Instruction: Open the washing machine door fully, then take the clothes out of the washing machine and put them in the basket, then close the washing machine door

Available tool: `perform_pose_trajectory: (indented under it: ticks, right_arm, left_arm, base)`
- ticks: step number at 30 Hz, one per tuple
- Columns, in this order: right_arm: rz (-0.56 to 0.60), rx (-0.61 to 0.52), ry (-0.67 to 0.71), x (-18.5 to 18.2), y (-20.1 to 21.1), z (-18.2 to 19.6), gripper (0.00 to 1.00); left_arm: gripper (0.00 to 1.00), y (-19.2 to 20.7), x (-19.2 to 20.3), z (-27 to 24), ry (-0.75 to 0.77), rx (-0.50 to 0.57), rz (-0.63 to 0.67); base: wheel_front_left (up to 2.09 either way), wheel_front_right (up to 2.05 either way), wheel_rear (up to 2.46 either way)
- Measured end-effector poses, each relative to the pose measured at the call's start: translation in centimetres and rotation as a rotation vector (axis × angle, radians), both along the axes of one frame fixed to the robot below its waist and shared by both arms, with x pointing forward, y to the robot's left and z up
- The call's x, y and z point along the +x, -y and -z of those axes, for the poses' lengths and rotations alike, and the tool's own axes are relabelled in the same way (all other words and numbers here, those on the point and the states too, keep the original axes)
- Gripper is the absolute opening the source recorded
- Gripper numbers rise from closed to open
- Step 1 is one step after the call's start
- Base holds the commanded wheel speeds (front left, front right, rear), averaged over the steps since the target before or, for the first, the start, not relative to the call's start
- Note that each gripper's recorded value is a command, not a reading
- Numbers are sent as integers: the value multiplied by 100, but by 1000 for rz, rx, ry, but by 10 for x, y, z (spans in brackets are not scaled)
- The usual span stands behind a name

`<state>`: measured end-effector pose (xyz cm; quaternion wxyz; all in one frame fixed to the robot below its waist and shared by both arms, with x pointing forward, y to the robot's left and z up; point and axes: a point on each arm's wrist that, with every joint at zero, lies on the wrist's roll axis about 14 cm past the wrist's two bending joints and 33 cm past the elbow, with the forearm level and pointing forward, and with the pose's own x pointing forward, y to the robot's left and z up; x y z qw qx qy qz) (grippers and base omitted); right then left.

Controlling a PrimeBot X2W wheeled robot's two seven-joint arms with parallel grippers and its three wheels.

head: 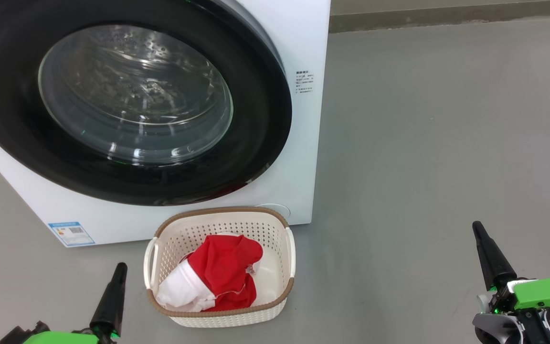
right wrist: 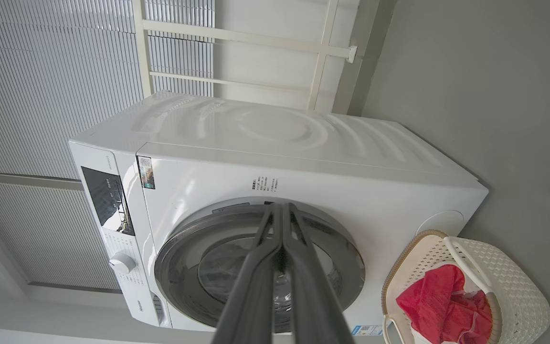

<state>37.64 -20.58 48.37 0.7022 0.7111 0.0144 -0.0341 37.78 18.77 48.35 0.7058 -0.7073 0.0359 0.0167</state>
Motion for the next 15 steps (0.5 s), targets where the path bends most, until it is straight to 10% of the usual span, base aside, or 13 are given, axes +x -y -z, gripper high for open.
perform_pose_trajectory:
  ticks: [15]
  right_arm:
    - [0, 0, -1, 0, 0, 0, 0]
  left_arm:
    - [0, 0, 0, 0, 0, 0, 0]
  base:
    - [0, 0, 0]
